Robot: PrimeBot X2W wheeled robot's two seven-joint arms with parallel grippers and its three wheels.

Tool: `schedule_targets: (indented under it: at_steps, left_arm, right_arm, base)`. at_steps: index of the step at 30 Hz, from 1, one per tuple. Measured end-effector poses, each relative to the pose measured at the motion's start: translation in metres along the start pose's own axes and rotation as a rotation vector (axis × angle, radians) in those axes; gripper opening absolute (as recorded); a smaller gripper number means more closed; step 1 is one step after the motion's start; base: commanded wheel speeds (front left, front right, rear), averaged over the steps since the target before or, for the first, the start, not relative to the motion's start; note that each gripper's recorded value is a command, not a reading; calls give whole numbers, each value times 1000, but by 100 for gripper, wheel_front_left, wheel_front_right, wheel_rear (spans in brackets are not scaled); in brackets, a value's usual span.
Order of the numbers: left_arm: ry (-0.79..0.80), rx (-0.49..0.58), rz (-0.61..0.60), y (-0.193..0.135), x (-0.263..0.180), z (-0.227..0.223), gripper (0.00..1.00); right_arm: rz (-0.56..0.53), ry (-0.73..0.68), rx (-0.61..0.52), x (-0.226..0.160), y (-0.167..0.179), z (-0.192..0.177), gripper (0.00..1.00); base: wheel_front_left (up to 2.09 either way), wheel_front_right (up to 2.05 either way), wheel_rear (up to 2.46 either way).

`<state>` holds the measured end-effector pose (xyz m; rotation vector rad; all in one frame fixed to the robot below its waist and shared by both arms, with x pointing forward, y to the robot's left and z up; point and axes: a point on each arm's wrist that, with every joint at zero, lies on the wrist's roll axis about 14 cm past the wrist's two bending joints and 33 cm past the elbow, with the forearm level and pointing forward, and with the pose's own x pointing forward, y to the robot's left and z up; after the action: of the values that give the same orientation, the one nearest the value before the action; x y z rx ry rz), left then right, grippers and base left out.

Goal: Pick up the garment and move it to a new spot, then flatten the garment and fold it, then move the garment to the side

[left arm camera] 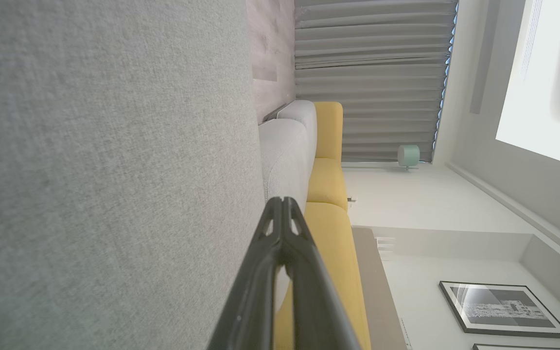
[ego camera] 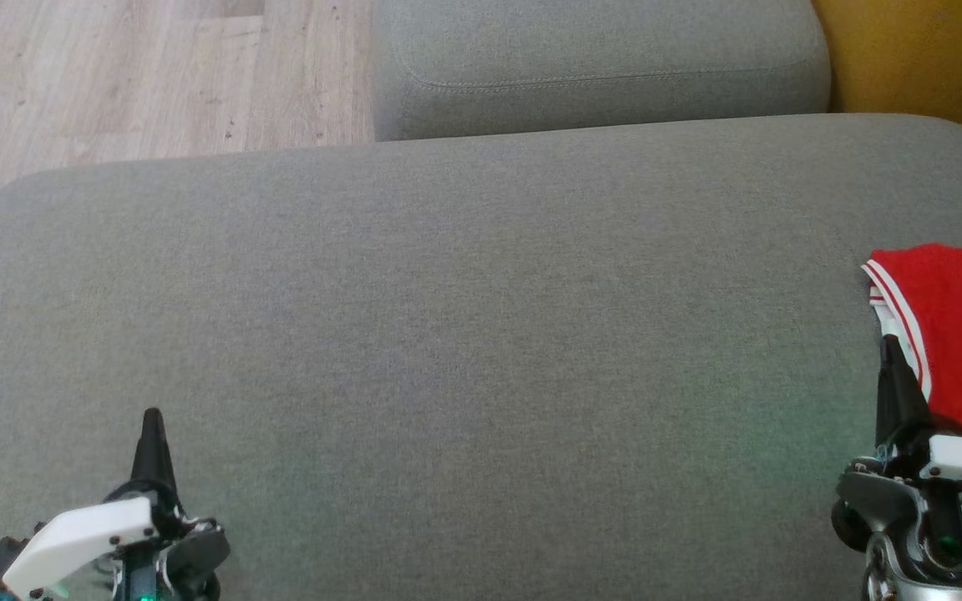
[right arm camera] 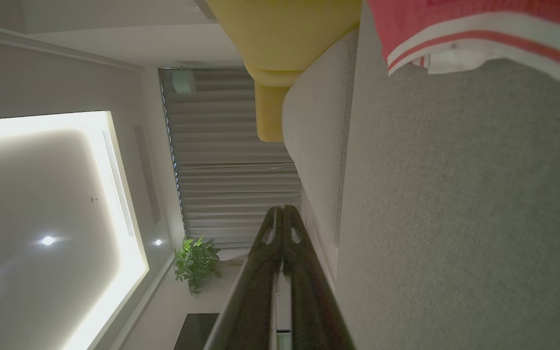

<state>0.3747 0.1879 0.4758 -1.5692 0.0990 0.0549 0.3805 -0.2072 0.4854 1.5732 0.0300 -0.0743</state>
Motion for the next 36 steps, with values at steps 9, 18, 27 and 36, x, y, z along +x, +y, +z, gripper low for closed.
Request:
schedule_targets:
  at_steps: [9,18,27,36]
  left_arm:
    - [0,0,0,0,0,0,0]
    - [0,0,0,0,0,0,0]
    - [0,0,0,0,0,0,0]
    - [0,0,0,0,0,0,0]
  right_arm:
    - [0,0,0,0,0,0,0]
    - [0,0,0,0,0,0,0]
    - [0,0,0,0,0,0,0]
    - [0,0,0,0,0,0,0]
  base:
    - [0,0,0]
    - [0,0,0]
    - [0,0,0]
    - [0,0,0]
